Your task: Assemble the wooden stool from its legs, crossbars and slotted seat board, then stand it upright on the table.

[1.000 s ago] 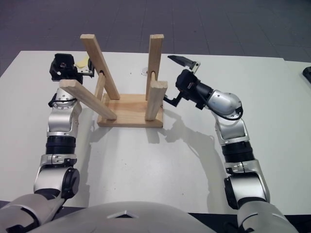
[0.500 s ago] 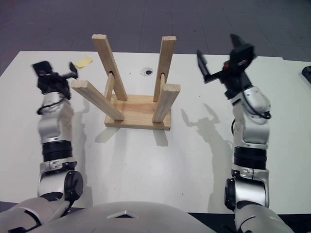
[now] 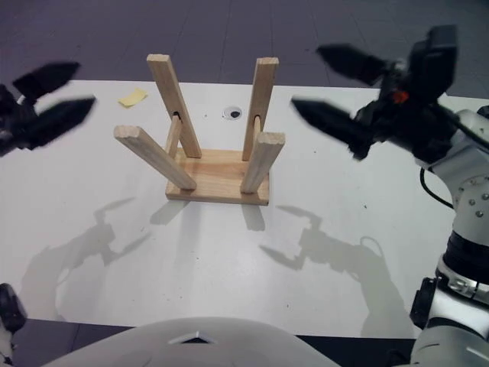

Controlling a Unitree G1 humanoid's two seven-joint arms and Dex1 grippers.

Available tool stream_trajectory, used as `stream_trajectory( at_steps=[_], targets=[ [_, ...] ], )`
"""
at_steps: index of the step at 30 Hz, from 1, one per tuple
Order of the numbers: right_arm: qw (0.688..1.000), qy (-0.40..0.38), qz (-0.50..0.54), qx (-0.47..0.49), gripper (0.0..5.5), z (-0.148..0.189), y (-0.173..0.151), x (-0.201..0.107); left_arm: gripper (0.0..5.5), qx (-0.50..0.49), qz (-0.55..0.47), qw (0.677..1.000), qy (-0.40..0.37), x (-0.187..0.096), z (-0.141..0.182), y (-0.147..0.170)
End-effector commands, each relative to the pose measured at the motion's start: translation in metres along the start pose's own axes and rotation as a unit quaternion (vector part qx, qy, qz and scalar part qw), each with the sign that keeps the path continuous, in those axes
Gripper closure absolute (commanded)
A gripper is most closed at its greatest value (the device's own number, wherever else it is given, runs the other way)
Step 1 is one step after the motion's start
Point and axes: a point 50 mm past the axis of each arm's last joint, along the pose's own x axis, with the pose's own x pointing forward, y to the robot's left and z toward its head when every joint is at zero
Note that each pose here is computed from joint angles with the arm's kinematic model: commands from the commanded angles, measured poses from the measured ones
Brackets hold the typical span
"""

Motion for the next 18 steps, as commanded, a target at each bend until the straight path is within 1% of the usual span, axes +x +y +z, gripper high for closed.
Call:
stream_trajectory(
  at_steps=[1, 6, 9, 10, 11, 12, 14, 15, 16, 17, 18],
  targets=[
    [0.999, 0.046, 0.012, 0.025, 0.12, -0.022, -0.003, 0.006, 0.1, -0.023, -0.014, 0.997, 0.068, 0.018, -0.03, -0.002],
    [0.997, 0.067, -0.006, 0.039, 0.12, -0.044, -0.01, 0.005, 0.1, -0.047, 0.008, 0.996, 0.076, 0.021, -0.052, 0.001],
    [0.996, 0.079, -0.005, 0.046, 0.12, -0.051, -0.008, 0.002, 0.1, -0.061, 0.011, 0.996, 0.071, 0.018, -0.056, 0.001],
    [0.996, 0.081, -0.005, 0.047, 0.31, -0.053, -0.008, 0.002, 0.1, -0.064, 0.012, 0.995, 0.069, 0.016, -0.057, 0.001],
    [0.995, 0.084, -0.006, 0.05, 0.35, -0.056, -0.008, 0.001, 0.1, -0.066, 0.013, 0.995, 0.068, 0.014, -0.057, 0.0],
    [0.995, 0.086, -0.007, 0.052, 0.57, -0.058, -0.008, 0.0, 0.1, -0.068, 0.014, 0.995, 0.066, 0.013, -0.057, 0.001],
    [0.994, 0.088, -0.008, 0.057, 0.8, -0.061, -0.008, -0.001, 0.1, -0.074, 0.015, 0.995, 0.058, 0.011, -0.057, 0.001],
    [0.994, 0.088, -0.007, 0.059, 1.05, -0.062, -0.008, -0.001, 0.1, -0.077, 0.015, 0.996, 0.052, 0.01, -0.056, 0.002],
    [0.994, 0.088, -0.006, 0.06, 1.22, -0.063, -0.008, 0.0, 0.3, -0.079, 0.015, 0.996, 0.047, 0.009, -0.055, 0.003],
    [0.994, 0.088, -0.005, 0.061, 1.33, -0.063, -0.009, 0.0, 0.37, -0.081, 0.016, 0.996, 0.042, 0.009, -0.054, 0.003],
    [0.994, 0.089, -0.004, 0.062, 1.55, -0.064, -0.008, 0.001, 0.59, -0.083, 0.017, 0.996, 0.039, 0.008, -0.054, 0.004]
  ],
)
